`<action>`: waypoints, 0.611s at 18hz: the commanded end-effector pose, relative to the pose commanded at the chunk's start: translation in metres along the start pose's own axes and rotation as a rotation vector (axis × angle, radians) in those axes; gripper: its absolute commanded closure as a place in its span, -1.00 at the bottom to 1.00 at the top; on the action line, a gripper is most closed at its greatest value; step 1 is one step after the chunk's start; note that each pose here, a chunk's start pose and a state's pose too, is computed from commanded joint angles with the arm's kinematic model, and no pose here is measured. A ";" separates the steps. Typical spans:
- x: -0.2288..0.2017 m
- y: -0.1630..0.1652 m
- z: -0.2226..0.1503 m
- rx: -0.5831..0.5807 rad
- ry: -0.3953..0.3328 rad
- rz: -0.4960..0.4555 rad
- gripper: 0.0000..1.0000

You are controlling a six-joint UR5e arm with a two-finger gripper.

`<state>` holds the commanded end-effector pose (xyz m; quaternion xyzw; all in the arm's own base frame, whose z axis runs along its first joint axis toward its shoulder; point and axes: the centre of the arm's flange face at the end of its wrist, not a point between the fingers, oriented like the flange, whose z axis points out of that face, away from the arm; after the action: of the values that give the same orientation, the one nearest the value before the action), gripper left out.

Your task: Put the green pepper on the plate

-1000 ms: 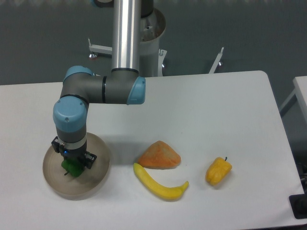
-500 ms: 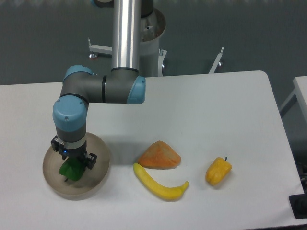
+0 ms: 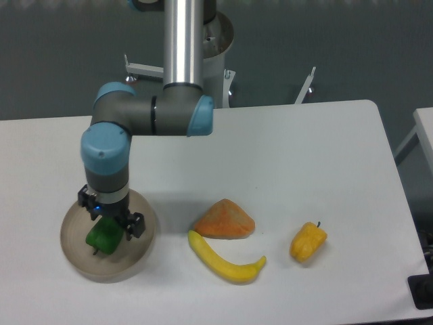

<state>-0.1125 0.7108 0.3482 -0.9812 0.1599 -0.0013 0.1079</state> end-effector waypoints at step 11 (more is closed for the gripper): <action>-0.133 0.097 -0.043 -0.163 -0.131 0.195 -1.00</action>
<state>-0.2705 0.6532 0.3736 -0.9646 0.2466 0.0860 0.0377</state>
